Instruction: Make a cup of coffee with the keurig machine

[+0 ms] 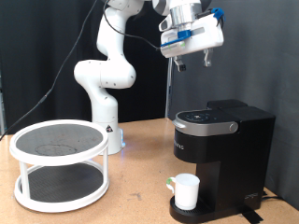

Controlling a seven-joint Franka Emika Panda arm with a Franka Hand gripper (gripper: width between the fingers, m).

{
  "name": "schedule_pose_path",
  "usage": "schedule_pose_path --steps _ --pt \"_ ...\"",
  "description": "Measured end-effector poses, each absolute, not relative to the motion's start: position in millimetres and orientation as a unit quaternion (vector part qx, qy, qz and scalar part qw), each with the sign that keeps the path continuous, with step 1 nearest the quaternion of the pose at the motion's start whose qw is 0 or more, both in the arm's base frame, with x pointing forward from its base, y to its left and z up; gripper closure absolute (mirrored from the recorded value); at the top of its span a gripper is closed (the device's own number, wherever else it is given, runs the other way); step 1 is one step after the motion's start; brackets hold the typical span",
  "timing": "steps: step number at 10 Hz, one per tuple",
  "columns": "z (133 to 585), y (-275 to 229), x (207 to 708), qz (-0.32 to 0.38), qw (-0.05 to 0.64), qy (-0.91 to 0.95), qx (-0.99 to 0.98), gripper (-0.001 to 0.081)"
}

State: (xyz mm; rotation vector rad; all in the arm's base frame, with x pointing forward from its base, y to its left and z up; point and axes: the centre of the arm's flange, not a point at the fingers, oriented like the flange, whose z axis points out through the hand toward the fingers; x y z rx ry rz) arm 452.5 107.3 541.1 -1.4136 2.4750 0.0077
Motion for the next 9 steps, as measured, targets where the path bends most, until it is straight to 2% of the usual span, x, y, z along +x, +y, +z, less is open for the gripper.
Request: schedule_pose_path --steps 5,9 --pt "517 86 494 0.082 0.117 0.870 -0.472 0.0072" --pt "500 85 508 0.031 0.085 0.874 -0.477 0.0072"
